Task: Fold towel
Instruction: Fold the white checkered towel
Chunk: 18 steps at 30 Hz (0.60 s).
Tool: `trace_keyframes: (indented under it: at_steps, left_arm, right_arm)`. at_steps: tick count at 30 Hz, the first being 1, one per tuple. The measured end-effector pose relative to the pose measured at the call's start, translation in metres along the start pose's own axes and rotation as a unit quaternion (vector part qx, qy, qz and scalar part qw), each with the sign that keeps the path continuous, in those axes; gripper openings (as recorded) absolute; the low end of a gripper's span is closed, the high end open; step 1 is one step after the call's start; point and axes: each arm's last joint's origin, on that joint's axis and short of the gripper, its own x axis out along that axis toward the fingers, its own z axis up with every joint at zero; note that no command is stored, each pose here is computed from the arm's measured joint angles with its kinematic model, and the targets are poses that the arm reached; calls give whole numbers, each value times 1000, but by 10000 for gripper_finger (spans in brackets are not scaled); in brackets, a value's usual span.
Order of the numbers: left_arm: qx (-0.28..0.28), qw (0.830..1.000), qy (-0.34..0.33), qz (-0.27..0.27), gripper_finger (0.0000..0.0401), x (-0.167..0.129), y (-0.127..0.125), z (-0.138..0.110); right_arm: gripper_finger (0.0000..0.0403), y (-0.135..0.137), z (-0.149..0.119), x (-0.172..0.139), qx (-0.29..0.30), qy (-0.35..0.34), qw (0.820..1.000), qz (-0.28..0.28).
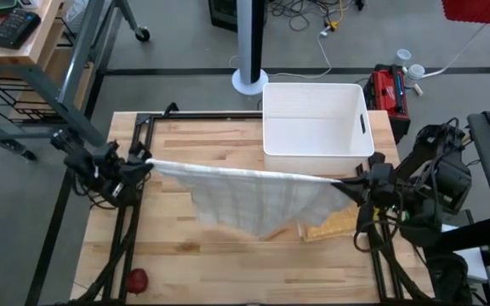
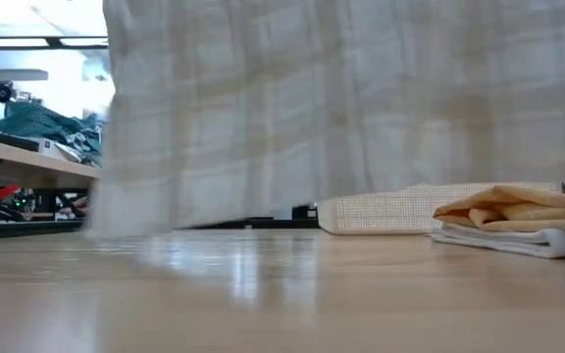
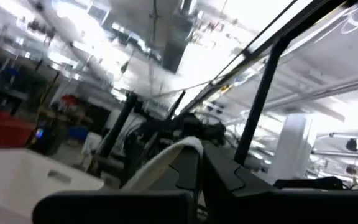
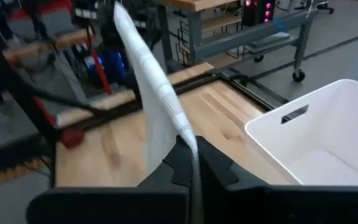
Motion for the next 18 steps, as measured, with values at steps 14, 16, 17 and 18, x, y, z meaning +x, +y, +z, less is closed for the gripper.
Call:
trace_keyframes:
  at_steps: [14, 16, 17, 18]
  left_arm:
    - [48, 978, 159, 123, 0, 43, -26, 51]
    - [65, 978, 159, 119, 0, 49, -31, 66]
    - [74, 977, 161, 118, 0, 52, -33, 74]
    - [85, 975, 166, 117, 0, 54, -35, 81]
  right_arm:
    - [0, -3, 22, -3, 69, 2, 997, 28]
    - [0, -5, 25, -2, 67, -16, 998, 13]
    - [0, -5, 27, -1, 66, -29, 997, 3]
    - [0, -6, 29, -1, 65, -43, 997, -7]
